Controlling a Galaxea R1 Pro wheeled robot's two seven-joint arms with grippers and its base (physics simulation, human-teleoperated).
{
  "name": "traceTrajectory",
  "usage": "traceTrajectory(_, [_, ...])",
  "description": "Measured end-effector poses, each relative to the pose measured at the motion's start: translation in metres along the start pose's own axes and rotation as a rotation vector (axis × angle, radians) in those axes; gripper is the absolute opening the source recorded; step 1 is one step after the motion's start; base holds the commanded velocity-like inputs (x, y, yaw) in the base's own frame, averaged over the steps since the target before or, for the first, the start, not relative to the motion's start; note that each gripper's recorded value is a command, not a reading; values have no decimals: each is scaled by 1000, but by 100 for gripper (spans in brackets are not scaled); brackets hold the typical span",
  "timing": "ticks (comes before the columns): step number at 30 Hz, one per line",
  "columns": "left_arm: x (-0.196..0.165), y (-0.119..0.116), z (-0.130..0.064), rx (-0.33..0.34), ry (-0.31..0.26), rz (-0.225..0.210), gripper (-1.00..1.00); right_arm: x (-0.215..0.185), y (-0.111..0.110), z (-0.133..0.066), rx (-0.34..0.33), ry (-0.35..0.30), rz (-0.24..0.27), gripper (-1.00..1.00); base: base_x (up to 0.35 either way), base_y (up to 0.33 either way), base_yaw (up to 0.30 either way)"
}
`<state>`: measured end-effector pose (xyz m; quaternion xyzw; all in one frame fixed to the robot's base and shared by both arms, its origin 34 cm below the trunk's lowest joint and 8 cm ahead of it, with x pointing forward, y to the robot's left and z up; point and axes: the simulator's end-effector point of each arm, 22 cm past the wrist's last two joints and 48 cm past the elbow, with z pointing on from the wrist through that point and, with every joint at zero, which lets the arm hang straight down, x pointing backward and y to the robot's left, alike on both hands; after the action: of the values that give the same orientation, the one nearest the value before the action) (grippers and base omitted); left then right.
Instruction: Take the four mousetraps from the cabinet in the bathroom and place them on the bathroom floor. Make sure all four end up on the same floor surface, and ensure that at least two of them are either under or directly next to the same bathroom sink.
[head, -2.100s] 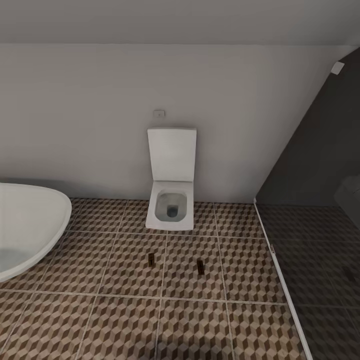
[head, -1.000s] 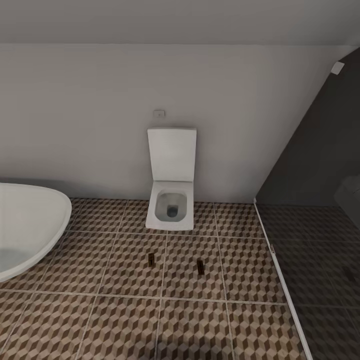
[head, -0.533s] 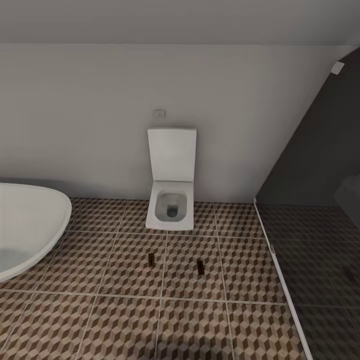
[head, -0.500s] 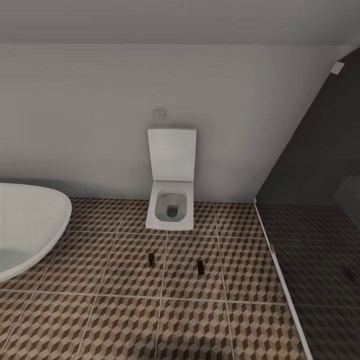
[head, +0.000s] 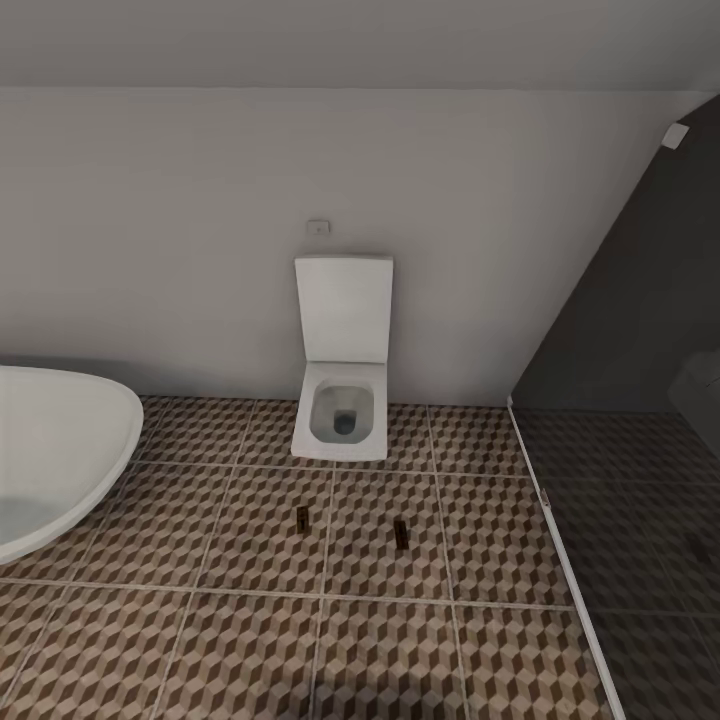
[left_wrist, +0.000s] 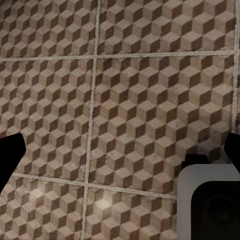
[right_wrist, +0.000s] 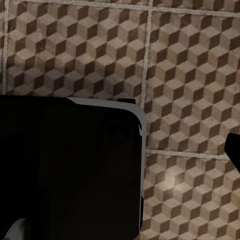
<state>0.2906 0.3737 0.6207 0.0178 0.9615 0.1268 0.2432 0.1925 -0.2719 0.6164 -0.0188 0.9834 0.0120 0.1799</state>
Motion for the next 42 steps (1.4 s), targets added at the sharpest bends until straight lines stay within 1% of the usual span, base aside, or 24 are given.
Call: traceTrajectory(42, [0, 0, 0, 0, 0, 0, 100, 0, 0, 0, 0, 0, 0, 100, 0, 0, 0])
